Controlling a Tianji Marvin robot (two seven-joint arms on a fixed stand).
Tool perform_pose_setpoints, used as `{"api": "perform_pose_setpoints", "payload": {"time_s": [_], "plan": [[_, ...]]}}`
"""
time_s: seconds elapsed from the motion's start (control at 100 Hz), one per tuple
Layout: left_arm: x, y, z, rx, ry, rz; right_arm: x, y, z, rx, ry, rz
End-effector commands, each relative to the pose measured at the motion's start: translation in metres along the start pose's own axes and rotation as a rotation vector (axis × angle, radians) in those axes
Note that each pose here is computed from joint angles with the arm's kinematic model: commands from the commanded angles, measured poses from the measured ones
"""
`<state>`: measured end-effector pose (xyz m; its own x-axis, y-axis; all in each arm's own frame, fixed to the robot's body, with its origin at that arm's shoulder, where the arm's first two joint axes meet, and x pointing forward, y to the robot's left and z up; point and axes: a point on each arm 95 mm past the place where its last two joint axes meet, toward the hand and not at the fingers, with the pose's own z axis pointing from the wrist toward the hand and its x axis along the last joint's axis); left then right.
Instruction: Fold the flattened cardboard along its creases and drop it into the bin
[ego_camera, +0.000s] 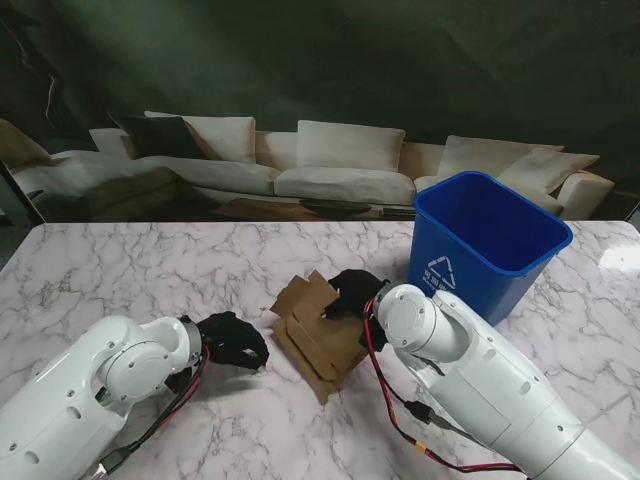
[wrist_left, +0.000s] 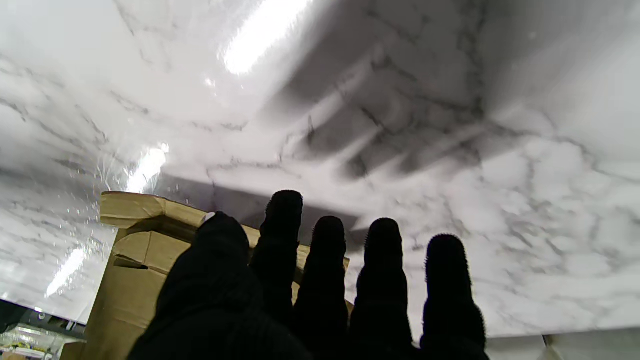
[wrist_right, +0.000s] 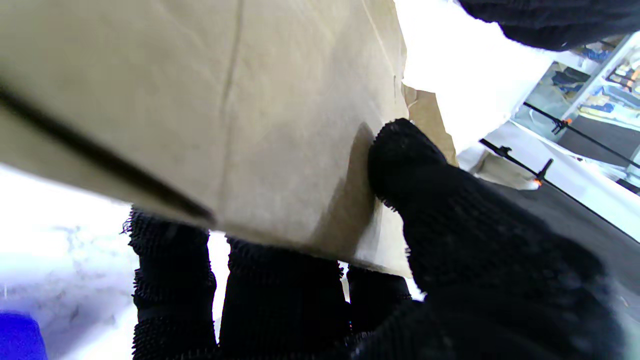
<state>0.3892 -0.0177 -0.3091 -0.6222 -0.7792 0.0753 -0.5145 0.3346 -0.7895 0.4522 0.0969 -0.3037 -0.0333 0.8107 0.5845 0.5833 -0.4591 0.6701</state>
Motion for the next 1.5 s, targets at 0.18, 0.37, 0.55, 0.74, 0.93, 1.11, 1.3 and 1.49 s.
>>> {"api": "perform_pose_setpoints", "payload": {"time_s": [0.18,0.37,0.55,0.74,0.93,1.11,1.3,1.49], "plan": [[-0.006,-0.016,-0.022,0.16,-0.062,-0.01,0.024,0.046,-0.021,-0.241,0.12,-0.044],[-0.018,-0.017,-0.027,0.254,-0.138,-0.076,0.046,0.082,-0.042,-0.406,0.229,-0.1],[-0.025,-0.013,-0.026,0.304,-0.172,-0.126,0.064,0.122,-0.068,-0.576,0.315,-0.218],[-0.029,-0.01,-0.029,0.338,-0.204,-0.146,0.068,0.169,-0.1,-0.735,0.355,-0.38],[-0.031,-0.009,-0.031,0.343,-0.209,-0.145,0.05,0.209,-0.138,-0.861,0.334,-0.533],[-0.032,-0.01,-0.033,0.344,-0.209,-0.142,0.019,0.23,-0.171,-0.926,0.279,-0.605],[-0.032,-0.01,-0.034,0.342,-0.209,-0.137,-0.013,0.239,-0.191,-0.958,0.209,-0.643],[-0.032,-0.01,-0.032,0.339,-0.204,-0.135,-0.04,0.236,-0.185,-0.932,0.15,-0.628]]}}
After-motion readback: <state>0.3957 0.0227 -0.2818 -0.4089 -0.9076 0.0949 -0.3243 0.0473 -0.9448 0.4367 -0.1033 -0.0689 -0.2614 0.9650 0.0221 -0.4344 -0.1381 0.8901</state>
